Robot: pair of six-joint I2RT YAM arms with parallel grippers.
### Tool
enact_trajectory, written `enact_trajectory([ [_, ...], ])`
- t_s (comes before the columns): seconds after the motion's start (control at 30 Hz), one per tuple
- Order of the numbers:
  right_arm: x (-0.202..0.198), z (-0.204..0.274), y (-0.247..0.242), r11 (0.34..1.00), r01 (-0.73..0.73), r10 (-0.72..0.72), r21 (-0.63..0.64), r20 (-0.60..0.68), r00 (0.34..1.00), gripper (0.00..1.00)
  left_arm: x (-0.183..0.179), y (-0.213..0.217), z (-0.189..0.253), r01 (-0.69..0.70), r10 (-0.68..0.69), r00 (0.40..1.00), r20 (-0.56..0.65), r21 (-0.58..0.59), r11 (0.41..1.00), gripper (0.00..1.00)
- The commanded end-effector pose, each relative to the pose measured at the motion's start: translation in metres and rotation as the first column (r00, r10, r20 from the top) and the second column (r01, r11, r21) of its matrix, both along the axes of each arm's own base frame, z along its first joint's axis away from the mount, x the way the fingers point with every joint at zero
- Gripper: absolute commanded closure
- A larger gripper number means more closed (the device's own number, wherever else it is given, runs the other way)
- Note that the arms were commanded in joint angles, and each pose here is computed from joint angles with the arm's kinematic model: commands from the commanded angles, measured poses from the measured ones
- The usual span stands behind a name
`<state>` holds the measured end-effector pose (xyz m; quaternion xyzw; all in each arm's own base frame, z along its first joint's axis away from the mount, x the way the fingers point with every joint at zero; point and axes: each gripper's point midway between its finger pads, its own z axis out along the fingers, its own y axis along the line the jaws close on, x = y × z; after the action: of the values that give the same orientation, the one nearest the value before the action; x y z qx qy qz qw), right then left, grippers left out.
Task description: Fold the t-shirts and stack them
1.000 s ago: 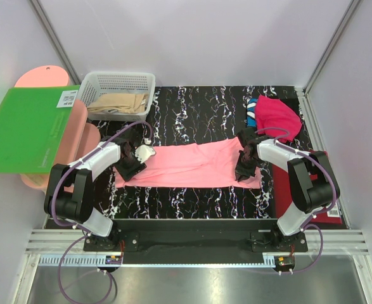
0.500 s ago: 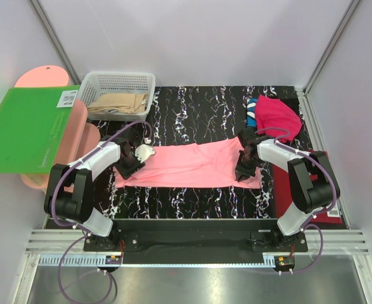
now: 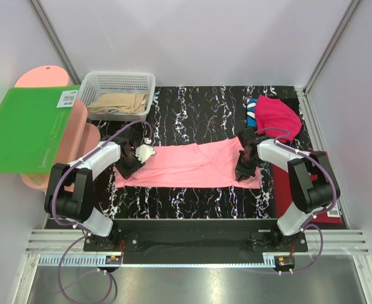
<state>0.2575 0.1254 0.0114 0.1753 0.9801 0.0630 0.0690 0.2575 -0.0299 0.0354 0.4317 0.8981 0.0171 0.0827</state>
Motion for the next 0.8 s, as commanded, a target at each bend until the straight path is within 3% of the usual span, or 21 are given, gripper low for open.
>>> enact_trajectory([
  [0.0, -0.006, -0.003, -0.014, 0.998, -0.002, 0.002, -0.062, -0.012, 1.000, 0.89, 0.000, -0.004, 0.000, -0.001, 0.000, 1.000, -0.007, -0.032, 0.999, 0.73],
  [0.1, -0.007, -0.003, -0.015, 0.998, -0.002, 0.001, -0.066, -0.014, 1.000, 0.89, 0.002, -0.002, 0.002, 0.009, -0.009, 1.000, 0.002, -0.018, 1.000, 0.98],
  [0.13, -0.007, -0.003, -0.015, 0.998, -0.004, 0.003, -0.065, -0.015, 1.000, 0.89, 0.004, 0.000, 0.005, 0.004, -0.004, 1.000, 0.014, -0.017, 1.000, 1.00],
  [0.57, -0.007, -0.002, -0.015, 0.998, -0.004, 0.003, -0.064, -0.013, 1.000, 0.90, 0.049, 0.033, 0.060, -0.029, 0.019, 0.984, 0.180, 0.051, 0.998, 1.00],
  [0.77, -0.007, -0.003, -0.015, 0.998, -0.004, 0.003, -0.063, -0.014, 1.000, 0.90, 0.073, 0.040, 0.066, -0.041, 0.024, 0.981, 0.191, 0.082, 0.996, 1.00],
])
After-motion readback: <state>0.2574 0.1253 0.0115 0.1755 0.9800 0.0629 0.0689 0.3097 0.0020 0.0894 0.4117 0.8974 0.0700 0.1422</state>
